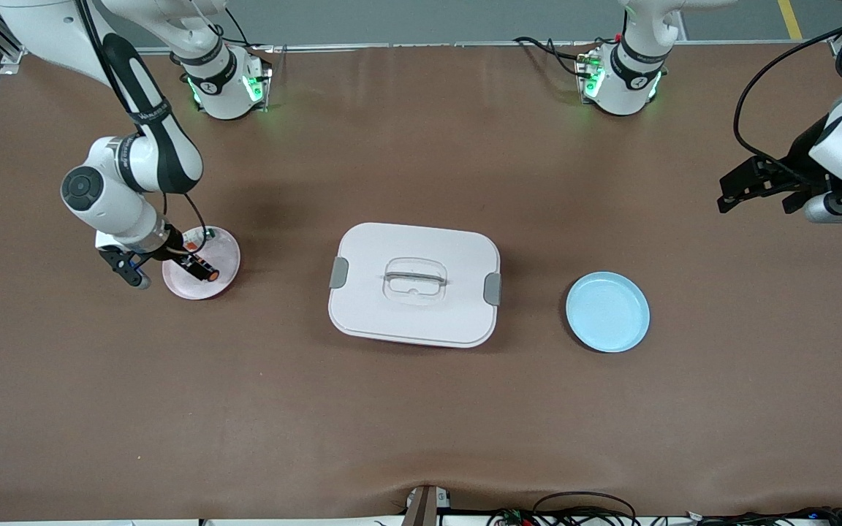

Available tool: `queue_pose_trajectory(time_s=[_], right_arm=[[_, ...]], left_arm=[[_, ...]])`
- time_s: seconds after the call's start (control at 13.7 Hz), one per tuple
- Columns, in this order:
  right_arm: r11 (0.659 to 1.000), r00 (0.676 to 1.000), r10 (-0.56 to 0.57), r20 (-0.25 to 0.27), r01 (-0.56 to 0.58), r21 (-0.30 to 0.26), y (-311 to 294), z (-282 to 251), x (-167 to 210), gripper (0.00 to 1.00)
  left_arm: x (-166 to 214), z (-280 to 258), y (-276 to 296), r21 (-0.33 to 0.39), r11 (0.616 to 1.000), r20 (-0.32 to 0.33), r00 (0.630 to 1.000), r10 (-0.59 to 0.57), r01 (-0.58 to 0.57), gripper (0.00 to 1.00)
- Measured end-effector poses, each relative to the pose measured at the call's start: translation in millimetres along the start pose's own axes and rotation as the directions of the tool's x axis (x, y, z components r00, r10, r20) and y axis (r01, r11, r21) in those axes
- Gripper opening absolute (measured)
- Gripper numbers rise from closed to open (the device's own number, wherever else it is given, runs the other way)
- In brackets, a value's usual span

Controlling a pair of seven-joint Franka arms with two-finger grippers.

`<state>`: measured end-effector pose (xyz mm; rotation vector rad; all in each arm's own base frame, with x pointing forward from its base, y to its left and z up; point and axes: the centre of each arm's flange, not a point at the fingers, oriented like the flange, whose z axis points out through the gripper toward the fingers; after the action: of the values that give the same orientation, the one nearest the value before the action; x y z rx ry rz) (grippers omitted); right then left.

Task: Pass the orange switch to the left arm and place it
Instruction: 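Lower the right gripper and grasp the black-orange switch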

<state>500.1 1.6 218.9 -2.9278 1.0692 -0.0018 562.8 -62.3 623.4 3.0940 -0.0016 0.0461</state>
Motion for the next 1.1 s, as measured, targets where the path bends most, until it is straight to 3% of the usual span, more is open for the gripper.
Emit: queue_pose_trajectory(time_s=[1.1], right_arm=[[1.000,1.000,-0.010,-0.007,0.010,-0.002,-1.7,34.8,-4.1,1.00]], left_arm=[[0.0,-0.3,0.0,0.000,1.000,-0.001,1.000,0.000,0.000,1.00]])
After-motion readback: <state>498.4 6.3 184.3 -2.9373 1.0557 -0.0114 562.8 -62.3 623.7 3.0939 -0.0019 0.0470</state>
